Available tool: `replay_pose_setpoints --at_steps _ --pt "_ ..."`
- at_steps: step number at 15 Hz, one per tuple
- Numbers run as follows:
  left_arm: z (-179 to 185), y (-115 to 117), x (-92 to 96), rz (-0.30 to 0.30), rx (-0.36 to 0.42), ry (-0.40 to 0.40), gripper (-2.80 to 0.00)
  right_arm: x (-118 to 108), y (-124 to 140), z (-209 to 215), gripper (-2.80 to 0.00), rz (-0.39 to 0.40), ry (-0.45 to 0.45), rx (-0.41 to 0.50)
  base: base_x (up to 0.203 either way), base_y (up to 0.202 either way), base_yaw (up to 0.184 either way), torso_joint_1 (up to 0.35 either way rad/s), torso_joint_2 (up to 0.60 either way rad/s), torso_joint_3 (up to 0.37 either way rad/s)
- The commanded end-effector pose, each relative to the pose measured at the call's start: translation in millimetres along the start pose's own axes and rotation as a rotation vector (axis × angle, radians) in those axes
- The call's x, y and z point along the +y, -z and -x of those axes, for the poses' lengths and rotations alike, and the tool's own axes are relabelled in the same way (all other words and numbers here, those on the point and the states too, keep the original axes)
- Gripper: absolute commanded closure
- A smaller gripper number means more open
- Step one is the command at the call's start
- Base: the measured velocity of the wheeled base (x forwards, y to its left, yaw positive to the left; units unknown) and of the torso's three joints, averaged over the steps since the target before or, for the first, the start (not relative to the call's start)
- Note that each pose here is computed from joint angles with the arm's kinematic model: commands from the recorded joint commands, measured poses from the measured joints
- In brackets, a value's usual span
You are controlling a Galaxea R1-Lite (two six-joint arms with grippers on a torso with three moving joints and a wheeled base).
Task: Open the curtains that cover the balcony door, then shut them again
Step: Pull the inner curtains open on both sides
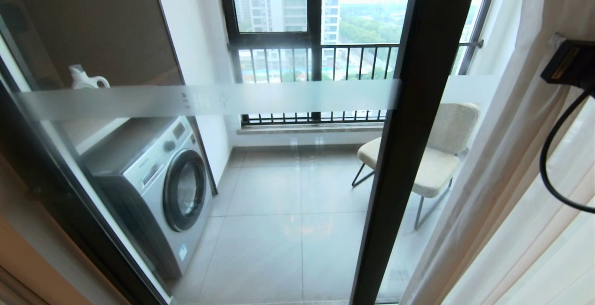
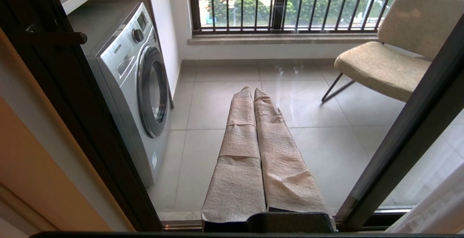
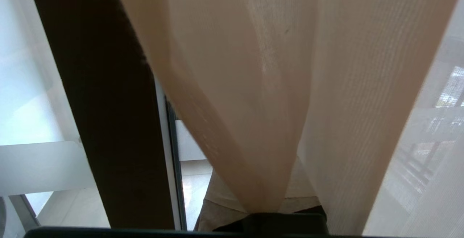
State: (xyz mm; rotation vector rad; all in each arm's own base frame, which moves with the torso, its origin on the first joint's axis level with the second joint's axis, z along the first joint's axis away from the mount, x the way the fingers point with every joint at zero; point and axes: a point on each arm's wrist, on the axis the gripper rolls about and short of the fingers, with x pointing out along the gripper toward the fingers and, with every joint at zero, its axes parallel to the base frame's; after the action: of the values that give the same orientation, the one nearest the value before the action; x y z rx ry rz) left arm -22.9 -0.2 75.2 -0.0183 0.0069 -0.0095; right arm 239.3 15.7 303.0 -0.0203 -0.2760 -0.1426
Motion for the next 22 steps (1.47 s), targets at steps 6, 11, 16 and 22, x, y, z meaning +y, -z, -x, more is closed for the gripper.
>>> replay_pose_setpoints --at_steps 6,11,16,22 --pt "0 0 0.0 0.002 -0.001 0.0 0.0 -6 -3 5 0.0 0.003 0.022 -0.014 0.0 0.0 0.0 0.0 0.0 0.0" --pt "0 0 0.0 0.002 -0.001 0.0 0.0 -8 -6 8 0.0 0.002 0.024 -0.019 0.0 0.0 0.0 0.0 0.0 0.0" --pt "0 0 0.0 0.002 -0.002 0.0 0.0 -10 -4 8 0.0 0.004 0.031 -0.017 0.0 0.0 0.0 0.0 0.0 0.0" --pt "0 0 0.0 0.0 -0.001 0.0 0.0 -10 8 14 0.0 0.014 0.029 0.024 0.0 0.0 0.0 0.0 0.0 0.0"
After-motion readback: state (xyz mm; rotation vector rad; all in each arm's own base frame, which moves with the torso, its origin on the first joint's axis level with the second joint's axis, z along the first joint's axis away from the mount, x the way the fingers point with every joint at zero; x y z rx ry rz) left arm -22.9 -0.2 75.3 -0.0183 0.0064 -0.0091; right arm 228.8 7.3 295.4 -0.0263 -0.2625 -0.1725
